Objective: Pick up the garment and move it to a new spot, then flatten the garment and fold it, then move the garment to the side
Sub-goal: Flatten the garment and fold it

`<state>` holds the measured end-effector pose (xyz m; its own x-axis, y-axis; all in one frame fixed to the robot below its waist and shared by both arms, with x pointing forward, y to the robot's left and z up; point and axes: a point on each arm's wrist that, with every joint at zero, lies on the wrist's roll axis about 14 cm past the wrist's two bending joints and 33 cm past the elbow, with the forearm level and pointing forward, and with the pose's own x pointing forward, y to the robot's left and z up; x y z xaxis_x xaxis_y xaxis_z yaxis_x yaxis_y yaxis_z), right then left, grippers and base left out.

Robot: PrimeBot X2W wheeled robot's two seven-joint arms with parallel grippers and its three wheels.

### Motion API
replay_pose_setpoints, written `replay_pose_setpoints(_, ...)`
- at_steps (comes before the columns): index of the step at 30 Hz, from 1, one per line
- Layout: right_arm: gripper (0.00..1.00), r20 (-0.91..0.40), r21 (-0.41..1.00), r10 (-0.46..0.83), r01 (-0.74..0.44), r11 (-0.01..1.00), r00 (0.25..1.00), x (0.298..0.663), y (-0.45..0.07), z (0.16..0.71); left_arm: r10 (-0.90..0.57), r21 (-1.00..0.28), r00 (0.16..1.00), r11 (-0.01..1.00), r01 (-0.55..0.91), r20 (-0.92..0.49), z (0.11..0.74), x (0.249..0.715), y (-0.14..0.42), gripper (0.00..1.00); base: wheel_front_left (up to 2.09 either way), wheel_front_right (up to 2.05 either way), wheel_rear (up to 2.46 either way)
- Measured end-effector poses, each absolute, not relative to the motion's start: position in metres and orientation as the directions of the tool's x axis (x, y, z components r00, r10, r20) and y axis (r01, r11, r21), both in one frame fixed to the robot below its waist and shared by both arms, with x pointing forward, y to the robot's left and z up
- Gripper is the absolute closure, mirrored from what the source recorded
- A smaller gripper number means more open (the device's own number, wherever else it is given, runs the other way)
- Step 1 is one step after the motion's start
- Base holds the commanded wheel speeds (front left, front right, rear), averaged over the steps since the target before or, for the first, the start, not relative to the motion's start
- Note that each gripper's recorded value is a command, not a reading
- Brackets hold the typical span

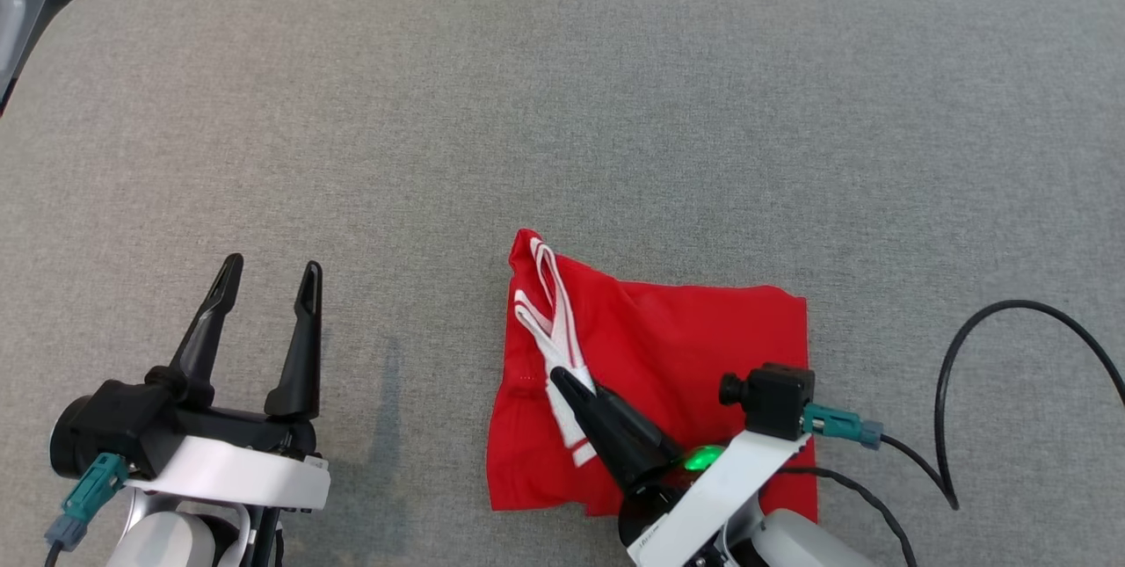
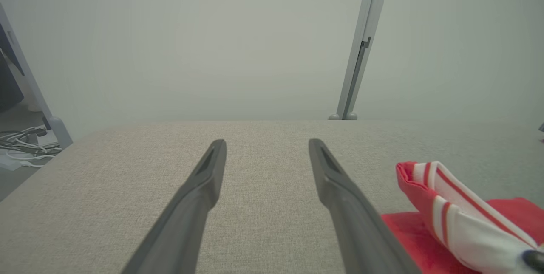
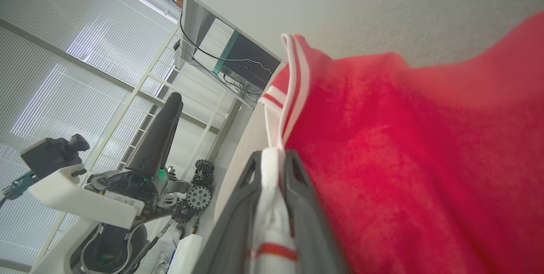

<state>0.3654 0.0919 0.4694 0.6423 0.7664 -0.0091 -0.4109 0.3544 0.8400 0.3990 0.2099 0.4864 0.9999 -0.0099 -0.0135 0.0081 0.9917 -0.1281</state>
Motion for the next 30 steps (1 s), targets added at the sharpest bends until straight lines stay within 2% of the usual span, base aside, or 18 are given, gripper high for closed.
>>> replay_pose_setpoints(1, 0.00, -0.005, 0.839, 0.762, -0.411, 0.355, 0.647, 0.367, 0.092, 0.469, -0.009, -0.128, 1.000, 0.992, 0.007, -0.014, 0.486, 0.399, 0.210, 0.00, 0.00, 0.00, 0.00)
replay_pose_setpoints(8, 0.00, 0.038, 0.794, 0.733, -0.465, 0.391, 0.680, 0.387, 0.084, 0.478, -0.014, -0.128, 1.000, 0.992, 0.012, -0.016, 0.484, 0.401, 0.209, 0.00, 0.00, 0.00, 0.00)
replay_pose_setpoints(13, 0.00, 0.128, 0.681, 0.557, -0.481, 0.553, 0.821, 0.443, 0.024, 0.505, -0.020, -0.130, 1.000, 0.991, 0.018, -0.009, 0.485, 0.403, 0.207, 0.00, 0.00, 0.00, 0.00)
replay_pose_setpoints(17, 0.00, 0.178, 0.569, 0.405, -0.430, 0.701, 0.897, 0.461, -0.032, 0.519, -0.024, -0.131, 1.000, 0.991, 0.024, -0.001, 0.487, 0.405, 0.206, 0.00, 0.00, 0.00, 0.00)
replay_pose_setpoints(23, 0.00, 0.196, 0.347, 0.276, -0.330, 0.878, 0.941, 0.460, -0.097, 0.525, -0.024, -0.131, 1.000, 0.991, 0.026, 0.018, 0.494, 0.406, 0.205, 0.00, 0.00, 0.00, 0.00)
replay_pose_setpoints(30, 0.00, 0.155, 0.174, 0.197, -0.223, 0.959, 0.968, 0.447, -0.144, 0.524, -0.030, -0.134, 0.999, 0.990, 0.036, 0.042, 0.502, 0.404, 0.202, 0.00, 0.00, 0.00, 0.00)
